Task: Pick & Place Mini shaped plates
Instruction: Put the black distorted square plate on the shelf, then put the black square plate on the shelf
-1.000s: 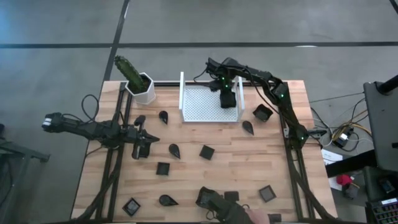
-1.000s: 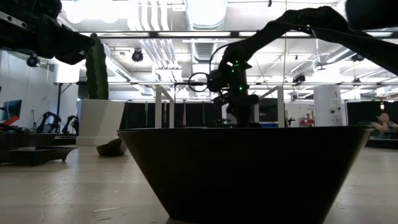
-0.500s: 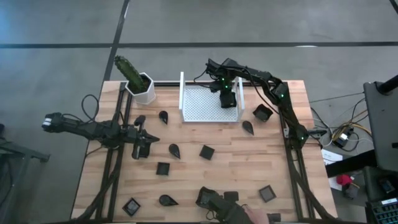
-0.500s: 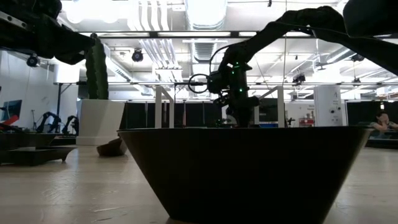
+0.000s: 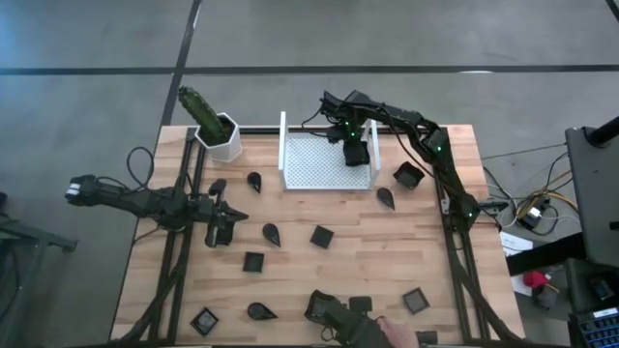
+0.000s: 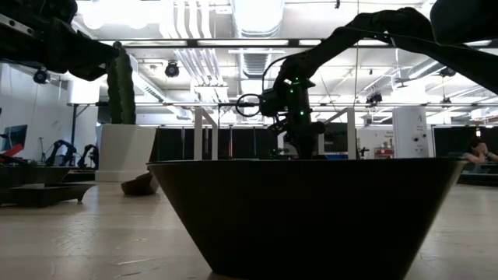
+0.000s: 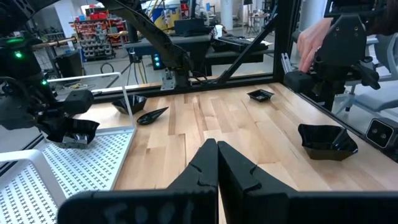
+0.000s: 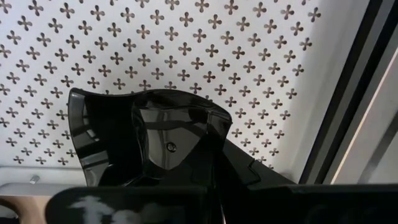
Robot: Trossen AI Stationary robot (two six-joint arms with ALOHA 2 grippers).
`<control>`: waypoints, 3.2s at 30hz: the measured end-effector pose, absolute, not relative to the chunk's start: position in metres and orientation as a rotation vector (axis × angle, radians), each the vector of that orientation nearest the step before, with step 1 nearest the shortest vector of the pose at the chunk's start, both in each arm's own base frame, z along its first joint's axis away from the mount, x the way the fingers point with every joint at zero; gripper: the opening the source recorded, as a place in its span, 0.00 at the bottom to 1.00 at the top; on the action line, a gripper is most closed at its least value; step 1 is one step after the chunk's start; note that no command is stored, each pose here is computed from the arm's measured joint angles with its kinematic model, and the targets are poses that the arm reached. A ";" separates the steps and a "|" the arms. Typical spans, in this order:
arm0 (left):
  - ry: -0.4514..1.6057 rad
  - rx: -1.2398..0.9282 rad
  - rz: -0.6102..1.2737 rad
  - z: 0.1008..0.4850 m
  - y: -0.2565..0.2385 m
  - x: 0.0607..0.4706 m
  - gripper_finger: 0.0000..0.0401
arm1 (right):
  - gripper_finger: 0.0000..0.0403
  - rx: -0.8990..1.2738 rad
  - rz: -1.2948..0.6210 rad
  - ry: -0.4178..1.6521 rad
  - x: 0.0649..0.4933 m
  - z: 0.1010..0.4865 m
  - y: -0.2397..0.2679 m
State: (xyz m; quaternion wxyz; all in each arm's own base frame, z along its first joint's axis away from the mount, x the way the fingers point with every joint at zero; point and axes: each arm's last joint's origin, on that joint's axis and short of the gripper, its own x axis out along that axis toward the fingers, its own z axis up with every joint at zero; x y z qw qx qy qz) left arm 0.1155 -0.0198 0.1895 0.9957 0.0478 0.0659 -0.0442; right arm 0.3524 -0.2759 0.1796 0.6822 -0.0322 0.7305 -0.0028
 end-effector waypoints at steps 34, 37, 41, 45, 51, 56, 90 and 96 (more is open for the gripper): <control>0.131 0.097 -0.089 0.190 -0.020 0.116 0.00 | 0.07 -0.063 -0.137 1.524 0.353 0.261 -0.265; 0.128 0.097 -0.089 0.190 -0.020 0.116 0.00 | 0.03 -0.075 -0.184 1.456 0.350 0.291 -0.252; 0.116 0.096 -0.089 0.191 -0.020 0.116 0.00 | 0.03 -0.091 -0.232 1.351 0.343 0.331 -0.225; 0.083 0.094 -0.087 0.194 -0.020 0.116 0.00 | 0.02 -0.112 -0.241 1.272 0.332 0.362 -0.191; 0.045 0.139 -0.064 0.207 -0.019 0.117 0.00 | 0.02 -0.140 -0.217 1.152 0.312 0.385 -0.135; 0.128 0.175 -0.045 0.220 -0.020 0.123 0.00 | 0.02 -0.162 -0.180 1.056 0.292 0.383 -0.093; 0.678 0.266 -0.034 0.237 -0.059 0.288 0.00 | 0.02 -0.046 -0.031 0.797 0.231 0.280 0.009; 0.707 0.243 -0.024 0.229 -0.061 0.297 0.11 | 0.02 -0.049 -0.031 0.789 0.232 0.278 0.009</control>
